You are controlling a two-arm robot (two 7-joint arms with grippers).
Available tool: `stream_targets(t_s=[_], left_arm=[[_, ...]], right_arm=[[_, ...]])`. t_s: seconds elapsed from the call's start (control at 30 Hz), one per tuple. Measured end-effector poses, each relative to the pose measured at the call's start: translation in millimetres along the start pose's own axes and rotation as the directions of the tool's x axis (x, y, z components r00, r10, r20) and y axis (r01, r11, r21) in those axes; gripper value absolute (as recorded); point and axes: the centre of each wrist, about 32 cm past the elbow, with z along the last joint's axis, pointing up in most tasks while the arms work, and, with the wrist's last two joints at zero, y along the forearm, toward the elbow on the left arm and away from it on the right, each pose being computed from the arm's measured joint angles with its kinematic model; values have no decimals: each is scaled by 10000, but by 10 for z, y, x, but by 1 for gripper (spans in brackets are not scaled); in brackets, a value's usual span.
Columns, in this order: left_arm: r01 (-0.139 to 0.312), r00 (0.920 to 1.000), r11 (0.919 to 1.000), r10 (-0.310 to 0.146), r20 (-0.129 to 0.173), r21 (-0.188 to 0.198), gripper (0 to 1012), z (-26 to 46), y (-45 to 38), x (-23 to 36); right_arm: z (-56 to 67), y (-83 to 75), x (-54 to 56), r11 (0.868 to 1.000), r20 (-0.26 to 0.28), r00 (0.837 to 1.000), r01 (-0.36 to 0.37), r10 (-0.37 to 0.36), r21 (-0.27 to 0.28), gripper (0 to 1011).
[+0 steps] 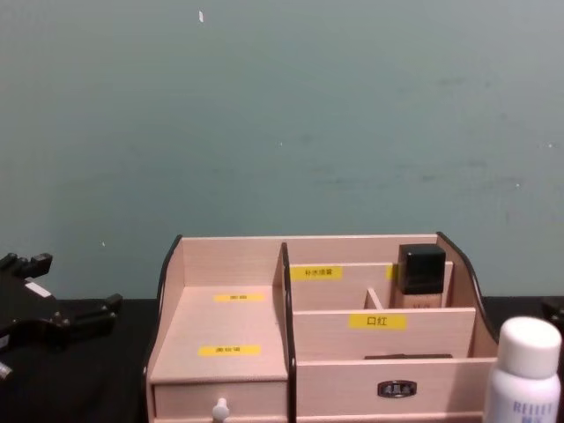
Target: Pick up the facial cleanser and watermelon frost from the table and place them into the tiered storage box.
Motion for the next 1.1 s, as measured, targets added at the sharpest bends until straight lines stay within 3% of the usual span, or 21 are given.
stream_targets(t_s=[1.1], left_arm=[[-1,10000,10000,1,0,0,1010,0,0,0]], right_arm=[[0,0,0,10000,0,10000,1,-1,1,1002]])
